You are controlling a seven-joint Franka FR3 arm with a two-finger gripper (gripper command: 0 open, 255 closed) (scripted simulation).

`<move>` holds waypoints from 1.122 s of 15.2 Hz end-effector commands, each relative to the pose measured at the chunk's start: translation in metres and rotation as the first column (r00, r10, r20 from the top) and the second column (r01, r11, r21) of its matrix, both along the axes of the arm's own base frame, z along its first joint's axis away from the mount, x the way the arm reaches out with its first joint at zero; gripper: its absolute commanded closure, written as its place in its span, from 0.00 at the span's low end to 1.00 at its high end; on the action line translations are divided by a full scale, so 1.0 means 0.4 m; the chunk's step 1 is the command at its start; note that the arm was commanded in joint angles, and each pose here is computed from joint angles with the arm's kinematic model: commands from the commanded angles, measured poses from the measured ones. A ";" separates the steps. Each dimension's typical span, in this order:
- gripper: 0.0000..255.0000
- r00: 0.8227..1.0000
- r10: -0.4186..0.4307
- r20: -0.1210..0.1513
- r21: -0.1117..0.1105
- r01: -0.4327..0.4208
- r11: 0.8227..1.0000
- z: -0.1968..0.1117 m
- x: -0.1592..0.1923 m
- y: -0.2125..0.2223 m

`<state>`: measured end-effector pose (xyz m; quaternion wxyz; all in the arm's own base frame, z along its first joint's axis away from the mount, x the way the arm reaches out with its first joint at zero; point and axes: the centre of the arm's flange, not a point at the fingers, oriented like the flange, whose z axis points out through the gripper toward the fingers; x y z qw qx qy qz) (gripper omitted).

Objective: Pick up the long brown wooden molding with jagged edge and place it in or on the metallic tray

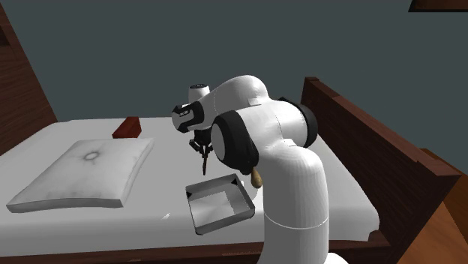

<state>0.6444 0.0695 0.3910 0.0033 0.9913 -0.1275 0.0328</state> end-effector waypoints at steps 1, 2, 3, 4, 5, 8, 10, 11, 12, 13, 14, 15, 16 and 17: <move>1.00 1.000 0.000 0.000 0.000 0.000 1.000 0.000 0.000 0.000; 1.00 1.000 0.000 0.000 0.000 0.000 1.000 0.013 0.000 0.000; 1.00 1.000 0.000 0.000 0.000 0.000 1.000 0.026 0.000 0.000; 1.00 1.000 0.000 0.000 0.000 0.000 1.000 0.039 0.000 0.000; 1.00 1.000 0.000 0.000 0.000 0.000 1.000 0.052 0.000 0.000; 1.00 1.000 0.000 0.000 0.000 0.000 1.000 0.092 0.000 0.000; 1.00 1.000 0.000 0.000 0.000 0.000 1.000 0.118 0.000 0.000; 1.00 1.000 0.000 0.000 0.000 0.000 1.000 0.132 0.000 0.000; 1.00 1.000 0.000 0.000 0.000 0.000 1.000 0.145 0.000 0.000; 1.00 1.000 0.000 0.000 0.000 0.000 1.000 0.158 0.000 0.000; 1.00 1.000 0.000 0.000 0.000 0.000 1.000 0.171 0.000 0.000; 1.00 1.000 0.000 0.000 0.000 0.000 1.000 0.184 0.000 0.000; 1.00 1.000 0.000 0.000 0.000 0.000 1.000 0.198 0.000 0.000; 1.00 1.000 0.000 0.000 0.000 0.000 1.000 0.211 0.000 0.000</move>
